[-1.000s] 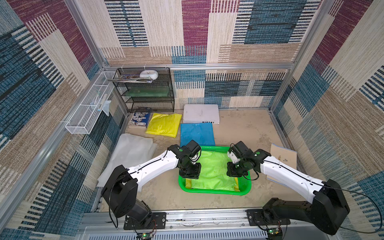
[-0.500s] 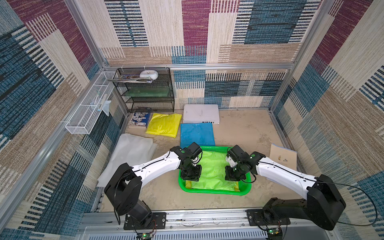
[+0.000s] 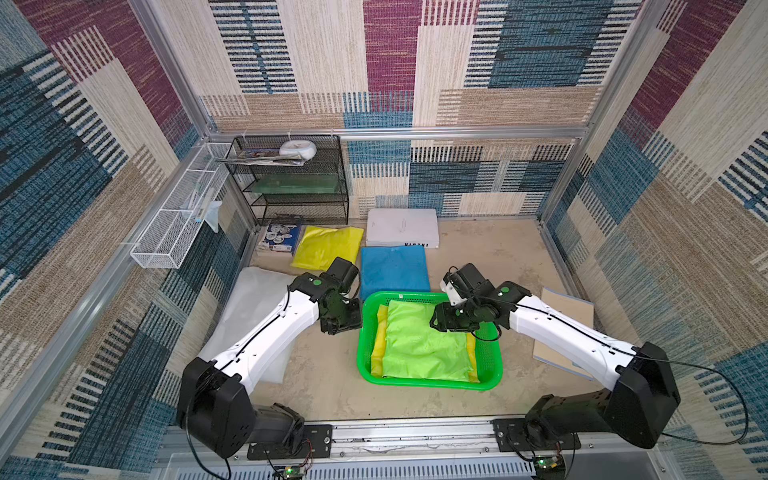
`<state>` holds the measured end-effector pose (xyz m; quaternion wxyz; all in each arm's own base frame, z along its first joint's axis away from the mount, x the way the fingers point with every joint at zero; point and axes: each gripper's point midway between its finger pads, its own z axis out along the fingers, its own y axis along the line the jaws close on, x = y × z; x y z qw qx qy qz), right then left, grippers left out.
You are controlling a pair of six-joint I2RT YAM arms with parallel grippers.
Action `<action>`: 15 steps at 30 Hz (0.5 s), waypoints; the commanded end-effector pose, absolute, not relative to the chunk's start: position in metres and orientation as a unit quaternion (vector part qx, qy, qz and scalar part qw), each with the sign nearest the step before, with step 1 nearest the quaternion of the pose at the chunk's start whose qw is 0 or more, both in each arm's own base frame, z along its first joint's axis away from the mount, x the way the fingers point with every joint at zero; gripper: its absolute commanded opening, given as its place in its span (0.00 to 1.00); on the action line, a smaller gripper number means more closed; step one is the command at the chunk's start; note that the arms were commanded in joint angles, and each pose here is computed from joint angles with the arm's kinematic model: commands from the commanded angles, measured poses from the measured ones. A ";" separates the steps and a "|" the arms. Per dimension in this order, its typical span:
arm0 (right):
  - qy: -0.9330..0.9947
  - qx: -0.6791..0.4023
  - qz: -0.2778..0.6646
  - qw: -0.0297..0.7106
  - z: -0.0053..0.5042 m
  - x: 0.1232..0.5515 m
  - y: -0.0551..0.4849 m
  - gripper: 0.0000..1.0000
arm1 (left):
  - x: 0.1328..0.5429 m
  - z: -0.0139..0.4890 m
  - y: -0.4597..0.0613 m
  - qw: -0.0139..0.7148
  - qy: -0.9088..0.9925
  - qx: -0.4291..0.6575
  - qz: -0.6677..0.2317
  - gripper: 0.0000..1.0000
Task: Put the folded raincoat in the basket
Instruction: Place the raincoat in the basket, then adjust the basket at the center of the board.
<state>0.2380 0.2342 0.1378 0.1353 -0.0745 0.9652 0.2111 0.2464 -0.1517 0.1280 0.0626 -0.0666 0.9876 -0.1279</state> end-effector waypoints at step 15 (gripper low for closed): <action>0.970 -0.068 0.158 0.171 0.143 0.263 0.216 0.59 | 0.223 0.121 -0.295 -0.001 0.958 0.066 -0.280 0.40</action>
